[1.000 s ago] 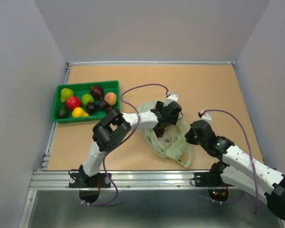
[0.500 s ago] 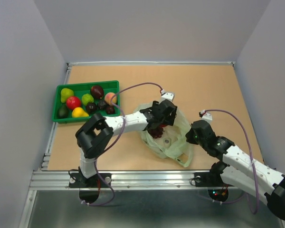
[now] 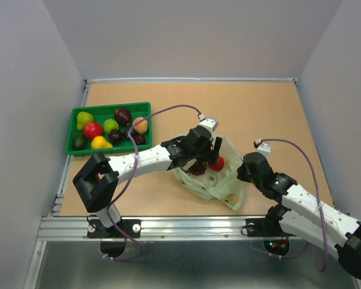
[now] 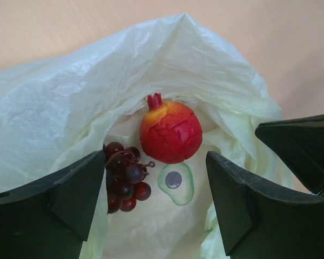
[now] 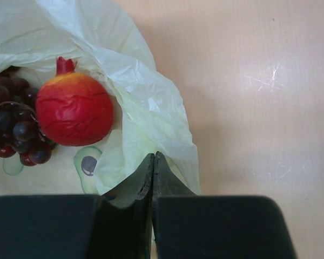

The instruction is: Untie the knot of the plastic bag and take out the fruit

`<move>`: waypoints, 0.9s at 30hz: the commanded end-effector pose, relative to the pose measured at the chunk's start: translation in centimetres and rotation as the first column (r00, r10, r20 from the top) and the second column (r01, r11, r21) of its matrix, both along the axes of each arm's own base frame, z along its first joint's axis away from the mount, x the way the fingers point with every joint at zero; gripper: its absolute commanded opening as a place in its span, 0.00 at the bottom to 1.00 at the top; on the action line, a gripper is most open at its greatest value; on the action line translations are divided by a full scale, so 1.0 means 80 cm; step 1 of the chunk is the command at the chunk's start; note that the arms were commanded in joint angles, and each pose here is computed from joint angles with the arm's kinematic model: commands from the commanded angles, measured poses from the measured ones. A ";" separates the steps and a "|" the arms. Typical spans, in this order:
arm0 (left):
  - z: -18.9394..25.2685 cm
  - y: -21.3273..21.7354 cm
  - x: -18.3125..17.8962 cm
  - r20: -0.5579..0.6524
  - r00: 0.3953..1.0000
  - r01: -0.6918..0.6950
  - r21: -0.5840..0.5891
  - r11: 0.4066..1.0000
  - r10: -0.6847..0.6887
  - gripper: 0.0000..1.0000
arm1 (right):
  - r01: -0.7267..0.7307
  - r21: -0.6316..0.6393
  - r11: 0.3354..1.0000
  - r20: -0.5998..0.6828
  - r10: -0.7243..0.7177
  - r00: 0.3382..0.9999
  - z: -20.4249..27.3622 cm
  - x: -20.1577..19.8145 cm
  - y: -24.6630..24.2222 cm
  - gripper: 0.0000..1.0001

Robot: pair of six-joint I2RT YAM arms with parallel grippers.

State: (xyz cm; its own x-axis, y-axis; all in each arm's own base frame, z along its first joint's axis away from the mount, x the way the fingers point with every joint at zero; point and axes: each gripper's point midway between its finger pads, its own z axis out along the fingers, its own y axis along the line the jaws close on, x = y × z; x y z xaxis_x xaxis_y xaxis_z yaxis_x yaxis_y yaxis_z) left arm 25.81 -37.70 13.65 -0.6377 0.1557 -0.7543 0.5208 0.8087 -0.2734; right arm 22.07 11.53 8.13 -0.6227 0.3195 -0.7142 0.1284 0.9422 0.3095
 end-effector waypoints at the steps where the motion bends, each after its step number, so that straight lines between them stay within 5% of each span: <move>1: 0.011 -0.009 -0.008 0.032 0.998 0.056 -0.010 0.998 -0.055 0.88 | 0.018 -0.002 1.000 0.040 -0.018 0.999 0.015 0.014 0.001 0.01; 16: -0.074 -0.063 0.005 -0.003 1.000 -0.018 0.127 0.992 0.018 0.92 | -0.008 0.012 1.000 0.034 0.008 0.999 0.011 0.008 0.004 0.01; 23: -0.083 -0.069 0.012 0.035 0.998 -0.051 0.155 0.987 0.046 0.78 | 0.000 0.015 1.000 0.038 0.000 0.999 0.013 0.009 0.003 0.01; 27: -0.064 -0.071 -0.006 0.046 0.999 -0.013 0.144 0.989 0.006 0.52 | 0.004 0.012 1.000 0.042 -0.004 0.999 0.012 0.009 0.002 0.01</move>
